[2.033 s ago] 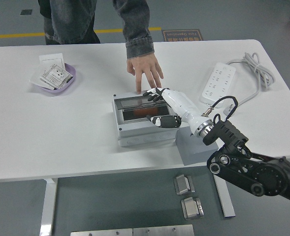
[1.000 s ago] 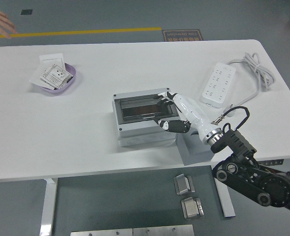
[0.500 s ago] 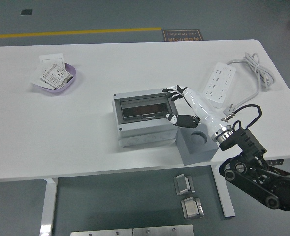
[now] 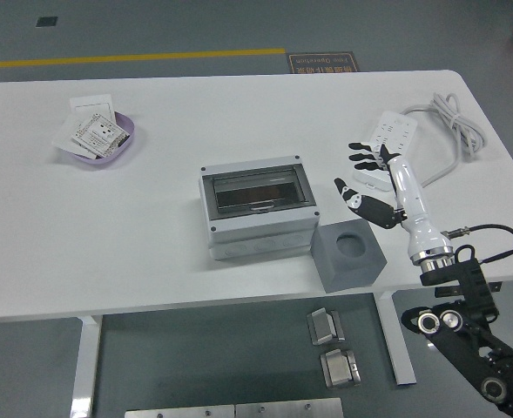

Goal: Pick up the cylinder from the cube,place it in the box,flap close box

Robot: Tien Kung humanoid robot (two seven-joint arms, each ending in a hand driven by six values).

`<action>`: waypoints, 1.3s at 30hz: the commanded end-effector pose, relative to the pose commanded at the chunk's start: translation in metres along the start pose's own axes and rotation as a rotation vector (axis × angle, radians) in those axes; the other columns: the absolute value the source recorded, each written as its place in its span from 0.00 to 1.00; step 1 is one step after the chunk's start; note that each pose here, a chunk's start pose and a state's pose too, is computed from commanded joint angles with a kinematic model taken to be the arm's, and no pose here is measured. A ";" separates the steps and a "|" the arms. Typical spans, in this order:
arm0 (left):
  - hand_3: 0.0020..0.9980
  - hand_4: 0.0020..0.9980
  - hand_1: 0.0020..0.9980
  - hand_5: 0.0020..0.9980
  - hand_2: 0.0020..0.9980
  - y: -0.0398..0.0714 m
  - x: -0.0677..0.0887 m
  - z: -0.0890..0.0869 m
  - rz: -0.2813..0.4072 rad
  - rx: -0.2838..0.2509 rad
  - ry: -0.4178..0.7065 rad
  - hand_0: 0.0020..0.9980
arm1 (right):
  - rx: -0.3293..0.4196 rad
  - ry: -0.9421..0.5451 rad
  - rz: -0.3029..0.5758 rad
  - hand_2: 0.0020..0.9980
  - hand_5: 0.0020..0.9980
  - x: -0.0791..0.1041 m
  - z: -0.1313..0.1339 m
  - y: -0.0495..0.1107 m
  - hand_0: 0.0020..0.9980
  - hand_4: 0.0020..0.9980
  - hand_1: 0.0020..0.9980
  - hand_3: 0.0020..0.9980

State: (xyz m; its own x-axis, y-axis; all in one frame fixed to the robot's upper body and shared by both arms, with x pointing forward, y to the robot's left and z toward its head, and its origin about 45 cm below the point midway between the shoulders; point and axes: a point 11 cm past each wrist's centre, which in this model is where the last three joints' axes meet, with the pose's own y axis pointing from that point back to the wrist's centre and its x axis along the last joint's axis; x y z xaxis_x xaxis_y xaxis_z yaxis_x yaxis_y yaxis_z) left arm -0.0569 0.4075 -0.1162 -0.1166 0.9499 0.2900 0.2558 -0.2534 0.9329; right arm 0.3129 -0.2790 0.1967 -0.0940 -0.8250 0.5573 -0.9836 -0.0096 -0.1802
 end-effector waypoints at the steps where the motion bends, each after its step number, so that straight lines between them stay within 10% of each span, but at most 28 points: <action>1: 0.61 0.67 0.64 0.32 0.52 0.000 0.000 0.000 0.000 0.000 0.000 0.64 | -0.011 -0.009 0.019 0.64 0.19 0.005 0.004 0.001 0.63 0.74 0.58 0.71; 11: 0.61 0.66 0.64 0.32 0.52 0.001 0.001 0.003 0.001 -0.010 0.001 0.64 | -0.070 -0.103 0.154 0.64 0.19 0.046 0.024 0.008 0.63 0.75 0.58 0.70; 12: 0.61 0.66 0.64 0.32 0.52 0.001 0.000 0.003 0.001 -0.010 0.001 0.64 | -0.076 -0.099 0.154 0.66 0.33 0.047 0.026 0.009 0.66 0.87 0.62 0.72; 29: 0.61 0.66 0.64 0.32 0.52 0.001 0.001 0.004 0.004 -0.010 -0.002 0.64 | -0.061 -0.183 0.180 0.90 0.48 0.050 0.024 0.008 0.80 1.00 0.83 0.95; 30: 0.61 0.66 0.64 0.32 0.52 0.001 0.001 0.004 0.004 -0.010 -0.002 0.64 | -0.057 -0.199 0.184 1.00 0.53 0.050 0.023 0.007 0.99 1.00 1.00 1.00; 39: 0.61 0.66 0.64 0.32 0.52 0.001 0.002 0.007 0.006 -0.013 -0.005 0.64 | -0.037 -0.355 0.176 1.00 0.54 0.041 0.019 0.006 0.99 1.00 1.00 1.00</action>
State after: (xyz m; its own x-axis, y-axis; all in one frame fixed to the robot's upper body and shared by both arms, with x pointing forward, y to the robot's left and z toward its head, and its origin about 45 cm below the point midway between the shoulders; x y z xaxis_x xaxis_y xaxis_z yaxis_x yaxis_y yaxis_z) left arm -0.0504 0.4106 -0.1156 -0.1101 0.9493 0.2944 0.2436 -0.2614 0.9340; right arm 0.3058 -0.3235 0.2027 -0.2092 -0.9562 0.2046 -0.9626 0.1646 -0.2151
